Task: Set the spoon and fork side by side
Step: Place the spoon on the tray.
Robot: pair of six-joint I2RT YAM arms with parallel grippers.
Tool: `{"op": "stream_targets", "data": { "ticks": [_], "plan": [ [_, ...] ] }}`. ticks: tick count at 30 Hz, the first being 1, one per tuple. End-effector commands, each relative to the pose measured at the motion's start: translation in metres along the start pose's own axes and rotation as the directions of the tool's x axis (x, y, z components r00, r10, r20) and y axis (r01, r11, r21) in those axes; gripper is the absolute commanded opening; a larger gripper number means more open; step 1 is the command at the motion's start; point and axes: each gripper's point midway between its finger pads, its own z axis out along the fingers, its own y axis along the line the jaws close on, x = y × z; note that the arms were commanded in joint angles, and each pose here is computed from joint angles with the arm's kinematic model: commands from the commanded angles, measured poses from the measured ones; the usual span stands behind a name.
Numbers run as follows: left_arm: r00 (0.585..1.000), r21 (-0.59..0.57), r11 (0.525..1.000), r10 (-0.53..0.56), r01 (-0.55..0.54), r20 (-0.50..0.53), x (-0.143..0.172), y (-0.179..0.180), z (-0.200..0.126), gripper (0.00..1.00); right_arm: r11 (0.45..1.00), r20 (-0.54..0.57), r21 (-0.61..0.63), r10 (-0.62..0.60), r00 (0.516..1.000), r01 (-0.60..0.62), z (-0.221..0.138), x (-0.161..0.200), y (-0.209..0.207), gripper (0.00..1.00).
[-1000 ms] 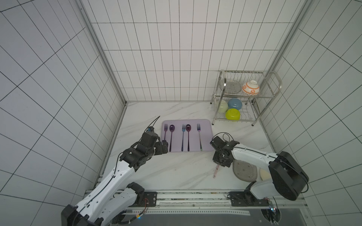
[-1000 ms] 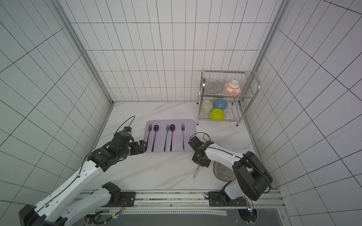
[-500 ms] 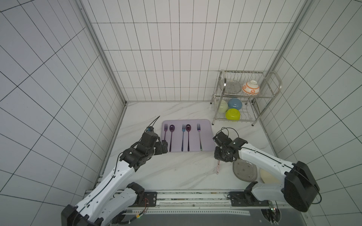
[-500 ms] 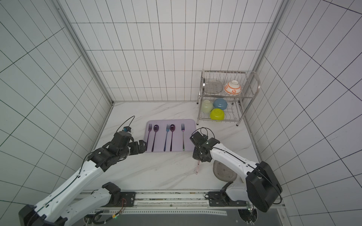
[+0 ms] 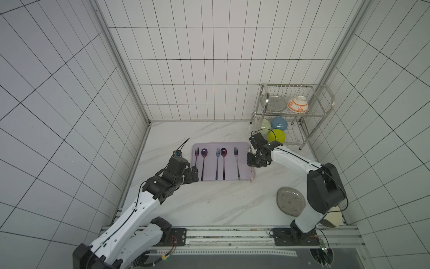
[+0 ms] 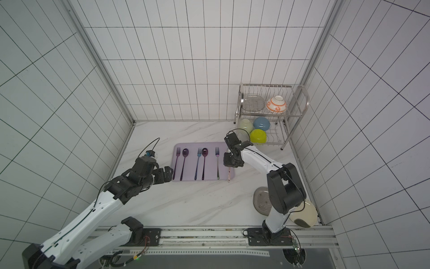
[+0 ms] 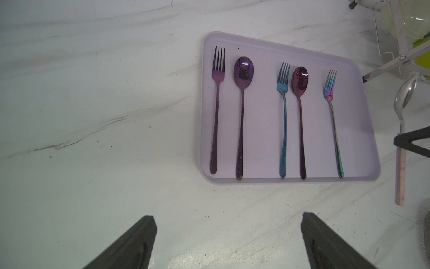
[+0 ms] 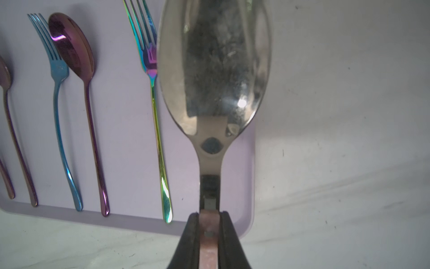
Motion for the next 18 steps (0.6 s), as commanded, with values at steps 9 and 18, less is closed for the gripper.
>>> {"op": "stream_targets", "data": {
  "ticks": [9, 18],
  "plan": [
    [1.0, -0.038, 0.999, -0.001, 0.001, 0.007, -0.001, 0.007, 0.002, 0.99, 0.996, -0.038, -0.055, -0.065, 0.997, 0.063, 0.036, -0.031, 0.021, 0.06],
    [1.0, -0.041, 0.999, 0.003, -0.003, -0.002, 0.0, 0.007, 0.004, 0.99, 0.999, -0.067, -0.034, -0.04, 0.997, 0.038, 0.058, -0.028, 0.014, 0.07]
  ]
}}
